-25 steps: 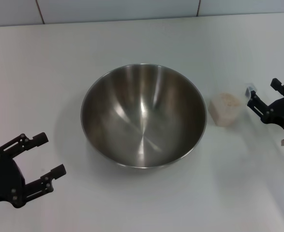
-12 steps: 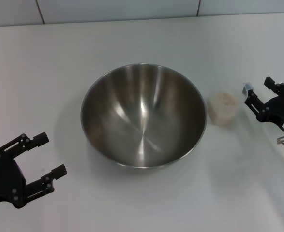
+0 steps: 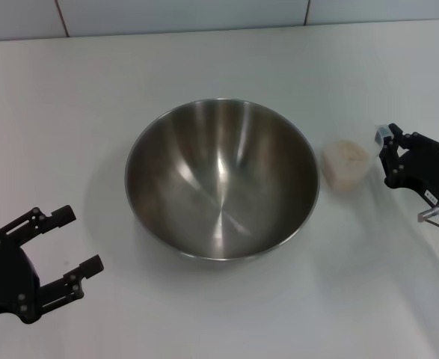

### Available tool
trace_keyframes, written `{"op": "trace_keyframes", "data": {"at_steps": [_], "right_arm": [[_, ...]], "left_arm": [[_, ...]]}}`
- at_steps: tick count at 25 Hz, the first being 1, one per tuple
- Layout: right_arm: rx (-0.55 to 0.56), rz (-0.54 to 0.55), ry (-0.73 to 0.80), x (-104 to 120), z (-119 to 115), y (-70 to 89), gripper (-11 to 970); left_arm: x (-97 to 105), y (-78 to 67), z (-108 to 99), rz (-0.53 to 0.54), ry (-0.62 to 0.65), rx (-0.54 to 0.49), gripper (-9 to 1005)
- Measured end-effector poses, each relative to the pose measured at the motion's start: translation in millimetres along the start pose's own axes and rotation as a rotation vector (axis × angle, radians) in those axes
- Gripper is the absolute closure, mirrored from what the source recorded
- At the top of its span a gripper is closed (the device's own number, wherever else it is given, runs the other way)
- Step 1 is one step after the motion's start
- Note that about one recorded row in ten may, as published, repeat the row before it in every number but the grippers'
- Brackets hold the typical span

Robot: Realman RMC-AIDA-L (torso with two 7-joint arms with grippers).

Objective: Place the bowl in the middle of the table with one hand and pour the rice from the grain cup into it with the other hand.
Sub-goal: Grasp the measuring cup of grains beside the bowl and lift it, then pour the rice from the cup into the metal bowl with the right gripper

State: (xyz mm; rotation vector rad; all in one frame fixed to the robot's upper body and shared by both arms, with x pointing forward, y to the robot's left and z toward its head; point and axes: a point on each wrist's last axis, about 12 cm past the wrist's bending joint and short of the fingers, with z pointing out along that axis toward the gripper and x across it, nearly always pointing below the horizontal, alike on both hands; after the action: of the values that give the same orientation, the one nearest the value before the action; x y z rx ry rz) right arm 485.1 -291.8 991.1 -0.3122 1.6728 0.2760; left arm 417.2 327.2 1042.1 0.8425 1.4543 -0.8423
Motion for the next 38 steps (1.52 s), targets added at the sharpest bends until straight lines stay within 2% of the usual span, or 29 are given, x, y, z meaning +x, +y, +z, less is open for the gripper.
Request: {"op": "trace_keyframes", "data": {"at_steps": [1, 3, 21, 28, 34, 38], "right_arm": [[-0.002, 0.002, 0.0, 0, 0, 0.6, 677], [-0.001, 0.007, -0.001, 0, 0, 1.1, 902], [0.013, 0.023, -0.056, -3, -6, 1.9, 947], [0.025, 0.024, -0.204, -22, -9, -4.4, 947], [-0.02, 0.011, -0.344, -47, 2, -9.9, 947], [-0.041, 0.003, -0.387, -55, 6, -9.4, 946]], "left_arm": [[0, -0.2, 0, 0.0, 0.0, -0.001, 225], [0, -0.2, 0, 0.0, 0.0, -0.001, 225], [-1, 1.1, 1, 0.003, -0.005, 0.0, 225], [0, 0.2, 1, 0.0, 0.002, 0.002, 225], [1, -1.0, 0, -0.003, 0.006, 0.005, 225], [1, -1.3, 0, -0.004, 0.006, 0.006, 225]]}}
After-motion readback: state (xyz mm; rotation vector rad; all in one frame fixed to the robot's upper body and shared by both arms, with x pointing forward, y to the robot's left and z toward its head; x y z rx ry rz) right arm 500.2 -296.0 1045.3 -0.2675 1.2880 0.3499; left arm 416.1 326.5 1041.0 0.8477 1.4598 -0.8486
